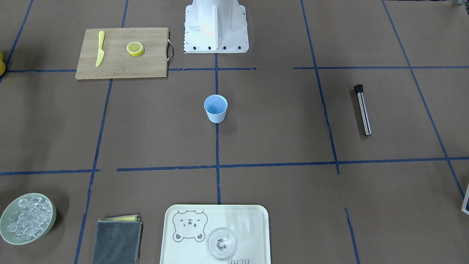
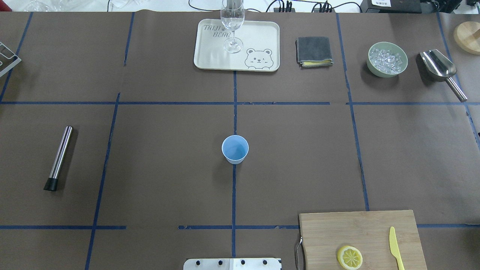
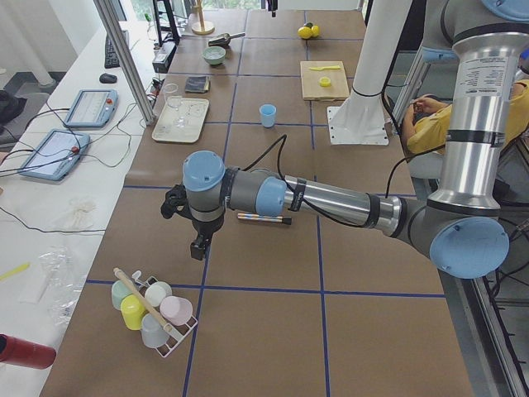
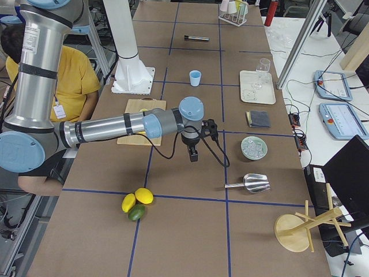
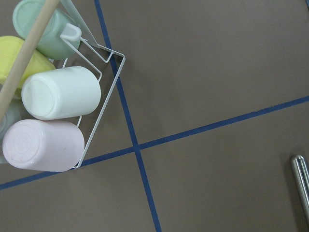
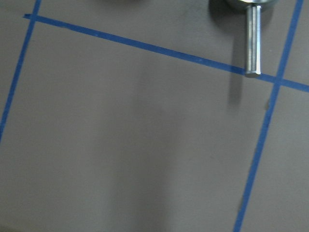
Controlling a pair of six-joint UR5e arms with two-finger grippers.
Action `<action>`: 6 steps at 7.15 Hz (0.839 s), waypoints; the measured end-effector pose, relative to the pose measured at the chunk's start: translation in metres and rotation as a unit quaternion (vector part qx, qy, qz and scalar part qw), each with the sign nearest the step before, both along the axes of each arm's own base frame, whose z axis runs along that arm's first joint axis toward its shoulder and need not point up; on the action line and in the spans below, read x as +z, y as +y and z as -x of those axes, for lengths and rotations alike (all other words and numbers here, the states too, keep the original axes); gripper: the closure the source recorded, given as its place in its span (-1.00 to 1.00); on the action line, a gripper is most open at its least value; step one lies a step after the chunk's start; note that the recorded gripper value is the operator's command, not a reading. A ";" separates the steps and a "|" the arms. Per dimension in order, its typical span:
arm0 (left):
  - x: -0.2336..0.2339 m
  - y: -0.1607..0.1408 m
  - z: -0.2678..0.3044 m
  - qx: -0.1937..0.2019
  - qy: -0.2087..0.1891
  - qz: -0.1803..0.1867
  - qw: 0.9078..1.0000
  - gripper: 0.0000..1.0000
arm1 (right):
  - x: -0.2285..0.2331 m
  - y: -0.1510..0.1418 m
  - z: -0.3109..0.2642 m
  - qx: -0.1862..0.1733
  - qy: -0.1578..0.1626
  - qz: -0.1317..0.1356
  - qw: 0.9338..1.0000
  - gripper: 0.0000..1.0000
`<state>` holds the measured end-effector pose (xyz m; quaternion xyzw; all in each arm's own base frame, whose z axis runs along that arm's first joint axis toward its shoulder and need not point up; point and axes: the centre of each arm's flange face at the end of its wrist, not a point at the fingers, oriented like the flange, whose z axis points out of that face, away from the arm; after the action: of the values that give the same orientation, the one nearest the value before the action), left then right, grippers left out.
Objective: Squeeze lemon into cup
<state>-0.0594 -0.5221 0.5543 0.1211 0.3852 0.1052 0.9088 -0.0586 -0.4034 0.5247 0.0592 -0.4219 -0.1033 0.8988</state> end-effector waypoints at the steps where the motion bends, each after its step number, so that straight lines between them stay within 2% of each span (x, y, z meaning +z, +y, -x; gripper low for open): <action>1: 0.000 0.000 0.000 0.000 0.002 0.000 1.000 -1.00 | -0.011 0.013 0.023 0.007 -0.010 0.000 1.000 -1.00; 4: -0.001 0.001 -0.003 0.004 0.016 0.001 1.000 -1.00 | -0.043 0.063 0.127 0.017 -0.018 0.001 1.000 -1.00; 6: -0.002 0.001 -0.003 0.004 0.018 0.001 1.000 -1.00 | -0.088 0.118 0.198 0.013 -0.030 0.030 0.999 -1.00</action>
<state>-0.0567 -0.5212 0.5524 0.1208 0.4017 0.1062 0.9015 -0.2566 -0.2856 0.4367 0.0406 -0.4506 -0.0775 0.8884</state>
